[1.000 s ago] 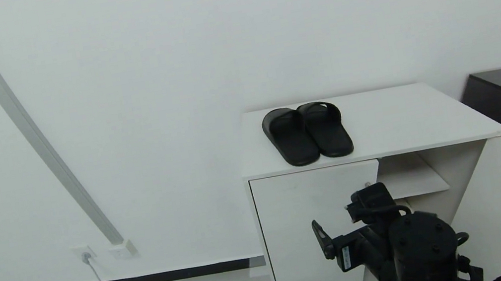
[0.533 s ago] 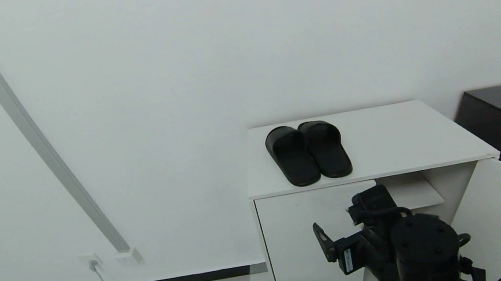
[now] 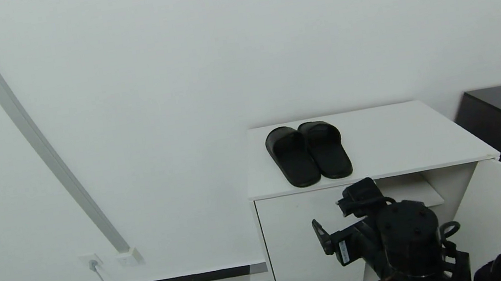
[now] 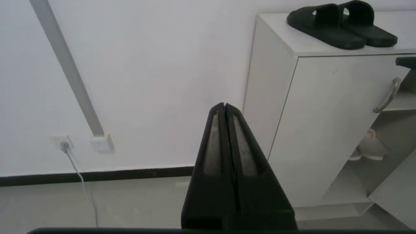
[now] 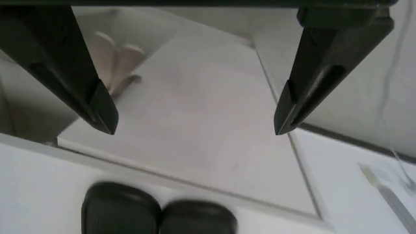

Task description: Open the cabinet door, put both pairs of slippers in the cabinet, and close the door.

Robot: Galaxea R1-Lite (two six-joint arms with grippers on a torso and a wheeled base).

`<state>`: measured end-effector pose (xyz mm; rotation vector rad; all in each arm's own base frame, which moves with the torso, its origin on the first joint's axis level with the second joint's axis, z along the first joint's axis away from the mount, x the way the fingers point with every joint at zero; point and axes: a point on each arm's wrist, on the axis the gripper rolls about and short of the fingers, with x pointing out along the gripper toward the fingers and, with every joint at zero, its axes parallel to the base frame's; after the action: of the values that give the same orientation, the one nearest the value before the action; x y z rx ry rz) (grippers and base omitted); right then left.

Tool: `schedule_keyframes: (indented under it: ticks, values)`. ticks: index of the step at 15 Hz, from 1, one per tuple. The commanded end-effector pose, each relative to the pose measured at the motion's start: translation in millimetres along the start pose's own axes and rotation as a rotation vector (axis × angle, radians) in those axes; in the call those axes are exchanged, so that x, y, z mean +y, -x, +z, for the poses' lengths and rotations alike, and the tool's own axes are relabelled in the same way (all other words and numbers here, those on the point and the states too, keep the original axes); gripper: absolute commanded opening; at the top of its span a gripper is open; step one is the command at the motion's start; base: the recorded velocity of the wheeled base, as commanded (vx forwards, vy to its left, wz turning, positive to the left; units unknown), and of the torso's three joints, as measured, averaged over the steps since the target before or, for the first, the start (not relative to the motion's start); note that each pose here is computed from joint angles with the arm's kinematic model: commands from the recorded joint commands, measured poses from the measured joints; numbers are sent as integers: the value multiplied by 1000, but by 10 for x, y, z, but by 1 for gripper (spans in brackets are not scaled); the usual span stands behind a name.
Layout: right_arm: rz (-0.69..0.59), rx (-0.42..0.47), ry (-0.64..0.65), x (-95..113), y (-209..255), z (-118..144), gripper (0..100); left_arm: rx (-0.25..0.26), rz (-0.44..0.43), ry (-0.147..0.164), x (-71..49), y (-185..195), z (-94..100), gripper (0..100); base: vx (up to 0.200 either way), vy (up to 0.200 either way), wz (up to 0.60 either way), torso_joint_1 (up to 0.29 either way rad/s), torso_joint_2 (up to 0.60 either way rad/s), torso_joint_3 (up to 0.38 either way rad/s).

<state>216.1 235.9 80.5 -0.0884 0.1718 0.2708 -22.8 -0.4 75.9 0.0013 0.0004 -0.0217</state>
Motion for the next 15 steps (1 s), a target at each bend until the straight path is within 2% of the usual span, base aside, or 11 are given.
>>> schedule_keyframes:
  ticks: [1,3,4,6,9,15]
  values:
    - [-67,-24,-41,-142,-196,420,100,0,-1,0,1,0,1,0,0,0,0,0,0,0]
    - [-94,-22,-81,-156,-343,803,100,1,-3,-2,0,-1,-4,0,0,0,0,0,0,0]
    - [-99,8,-104,-157,-372,866,100,0,-1,-2,0,0,1,0,0,0,0,0,0,0]
    - [-82,68,-138,-196,-342,894,100,0,-3,-2,0,0,1,0,0,0,0,0,0,0]
    - [-67,68,-144,-185,-322,908,100,0,-1,-2,0,0,1,0,0,0,0,0,0,0]
    - [-53,93,-143,-102,-355,802,100,0,-4,-2,0,0,1,0,200,0,0,2,-2,4]
